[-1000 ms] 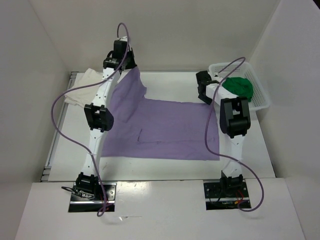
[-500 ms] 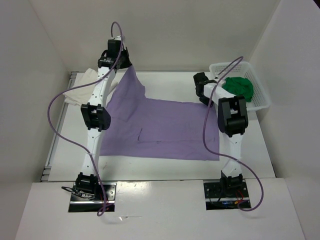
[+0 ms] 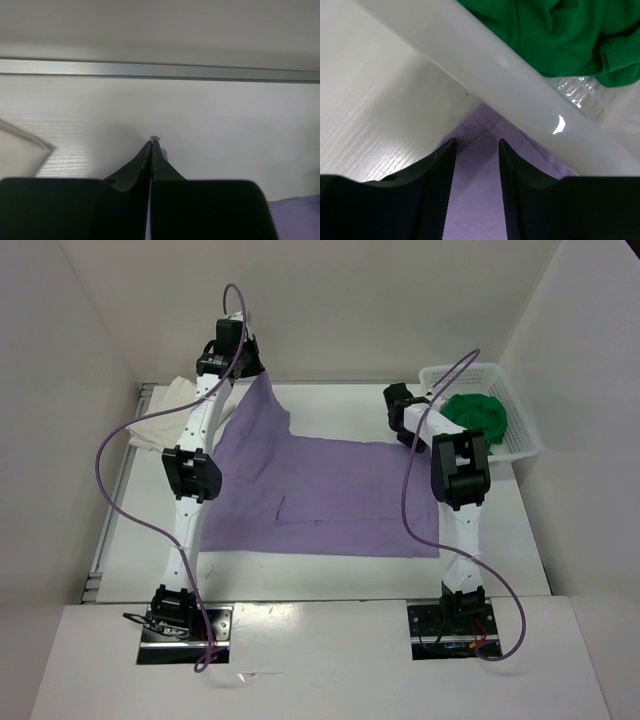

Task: Fold and stack the t-shirts
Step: Grap the side of the flattened tshirt furthest away from the robot with both arms

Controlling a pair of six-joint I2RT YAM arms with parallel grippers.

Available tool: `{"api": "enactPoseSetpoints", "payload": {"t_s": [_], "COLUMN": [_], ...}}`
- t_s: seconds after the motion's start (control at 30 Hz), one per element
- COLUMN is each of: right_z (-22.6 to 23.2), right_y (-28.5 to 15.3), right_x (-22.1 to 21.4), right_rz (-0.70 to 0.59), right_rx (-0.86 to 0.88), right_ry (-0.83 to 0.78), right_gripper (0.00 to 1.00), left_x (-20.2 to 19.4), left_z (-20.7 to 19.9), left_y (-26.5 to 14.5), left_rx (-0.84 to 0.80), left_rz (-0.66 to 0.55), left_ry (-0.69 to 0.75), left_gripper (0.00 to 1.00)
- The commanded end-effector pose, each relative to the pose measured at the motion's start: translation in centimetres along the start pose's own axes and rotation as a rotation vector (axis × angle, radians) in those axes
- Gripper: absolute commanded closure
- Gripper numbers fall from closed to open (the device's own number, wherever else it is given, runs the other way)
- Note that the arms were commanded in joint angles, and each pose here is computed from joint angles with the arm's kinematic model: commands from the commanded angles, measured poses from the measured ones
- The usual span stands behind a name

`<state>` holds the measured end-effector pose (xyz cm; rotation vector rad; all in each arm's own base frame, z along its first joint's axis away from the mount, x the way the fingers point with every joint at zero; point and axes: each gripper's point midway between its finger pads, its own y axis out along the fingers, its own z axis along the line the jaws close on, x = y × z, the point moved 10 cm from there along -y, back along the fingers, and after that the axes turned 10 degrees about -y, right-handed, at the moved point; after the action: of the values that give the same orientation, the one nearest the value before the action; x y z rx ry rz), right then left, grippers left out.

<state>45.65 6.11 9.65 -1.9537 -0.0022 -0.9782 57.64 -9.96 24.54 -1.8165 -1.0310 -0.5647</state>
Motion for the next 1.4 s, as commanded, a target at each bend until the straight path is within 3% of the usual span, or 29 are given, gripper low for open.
{"api": "enactPoseSetpoints", "payload": {"t_s": [0.0,0.03,0.23,0.37,0.43,0.5,0.6,0.87,1.17,1.37], "right_z": [-0.2,-0.2,0.6,1.3,1.3,1.7,1.1,1.6,-0.1,-0.4], "right_y": [-0.2,-0.6,1.9,1.9,1.9,1.3,-0.7,0.0,-5.5,-5.9], "right_x": [0.8,1.3,0.0,-0.6,-0.6,-0.8,0.7,0.2,5.2,4.9], "right_rz": [-0.038,-0.055,0.05,0.067,0.066,0.048,-0.043,-0.001,-0.149,-0.146], "right_rx": [-0.025,-0.012,-0.017,0.024,0.024,0.007,0.048,0.027,0.156,0.18], "right_ry": [0.007,0.025,-0.047,-0.068,-0.087,-0.079,-0.022,-0.047,0.107,0.123], "right_gripper": [0.54,0.49,0.49,0.89,0.89,0.77,0.5,0.44,0.44,0.42], "left_x": [2.4,2.4,2.2,2.2,2.4,2.9,3.3,3.5,5.1,5.2], "left_z": [-1.9,-1.9,-2.3,-2.0,-1.5,-0.5,-0.2,0.2,2.3,2.7], "left_y": [-2.8,-2.8,-2.7,-2.7,-3.0,-3.1,-3.4,-3.3,-3.9,-3.8], "left_rx": [-0.049,-0.05,-0.039,-0.012,-0.001,0.014,0.012,0.001,0.017,0.014], "left_rz": [-0.066,-0.066,-0.072,-0.076,-0.072,-0.081,-0.082,-0.078,-0.111,-0.111], "left_ry": [0.0,0.0,0.003,0.022,0.017,0.007,0.003,-0.001,-0.02,-0.033], "left_gripper": [1.0,1.0,1.0,1.0,1.0,1.0,1.0,1.0,1.0,1.0]}}
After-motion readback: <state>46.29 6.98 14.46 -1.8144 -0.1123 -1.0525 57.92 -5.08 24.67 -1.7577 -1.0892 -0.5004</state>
